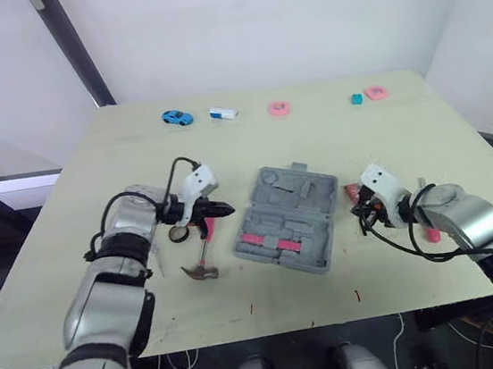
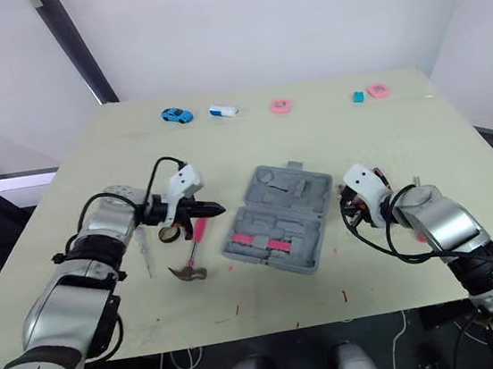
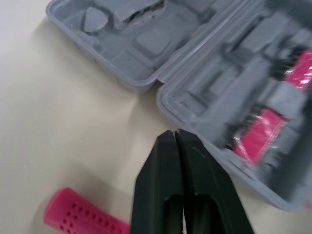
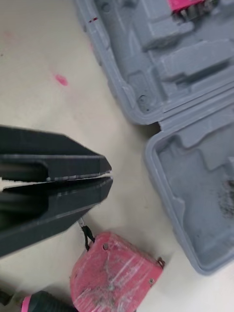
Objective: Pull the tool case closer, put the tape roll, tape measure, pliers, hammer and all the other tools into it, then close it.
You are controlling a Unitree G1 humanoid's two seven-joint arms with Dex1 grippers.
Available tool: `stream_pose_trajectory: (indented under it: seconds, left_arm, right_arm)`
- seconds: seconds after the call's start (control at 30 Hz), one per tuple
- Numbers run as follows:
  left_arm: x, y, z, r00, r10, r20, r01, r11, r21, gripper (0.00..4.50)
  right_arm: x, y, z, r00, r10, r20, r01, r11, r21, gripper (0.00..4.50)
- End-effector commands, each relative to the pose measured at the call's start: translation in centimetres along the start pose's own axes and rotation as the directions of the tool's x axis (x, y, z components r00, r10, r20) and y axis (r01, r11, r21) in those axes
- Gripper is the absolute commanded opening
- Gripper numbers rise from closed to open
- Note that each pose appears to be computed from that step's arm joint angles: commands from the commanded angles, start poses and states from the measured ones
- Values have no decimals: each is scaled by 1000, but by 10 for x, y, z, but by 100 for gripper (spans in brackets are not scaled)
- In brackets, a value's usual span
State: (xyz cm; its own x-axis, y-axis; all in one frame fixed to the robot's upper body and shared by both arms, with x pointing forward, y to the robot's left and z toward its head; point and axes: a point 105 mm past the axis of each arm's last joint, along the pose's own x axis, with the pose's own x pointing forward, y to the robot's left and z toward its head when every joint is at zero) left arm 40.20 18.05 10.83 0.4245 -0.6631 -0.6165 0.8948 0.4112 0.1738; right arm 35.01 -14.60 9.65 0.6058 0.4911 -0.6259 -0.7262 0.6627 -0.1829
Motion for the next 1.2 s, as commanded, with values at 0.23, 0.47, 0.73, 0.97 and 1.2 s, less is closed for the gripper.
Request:
stream_pose_trajectory:
  seconds: [0.23,0.47,0.73,0.97,1.2]
  left_arm:
    - [17,15,8,986,131,-107,-121,988,94,4]
    - [33,11,8,981,140,-134,-131,988,78,4]
    - [38,-6,14,997,-10,-80,12,1000,20,4]
    - [34,-25,0,987,-155,-48,154,988,-31,4]
    - [39,-42,-5,972,-235,17,235,970,-57,4]
  right_arm:
    - [17,4,0,996,-1,-85,-8,995,-96,1]
    - [43,11,2,990,43,-134,-63,987,-147,1]
    - [63,25,10,983,135,-122,-158,967,-201,1]
    - [50,24,5,972,189,-141,-221,938,-266,1]
    - [42,32,4,952,264,-156,-300,908,-294,1]
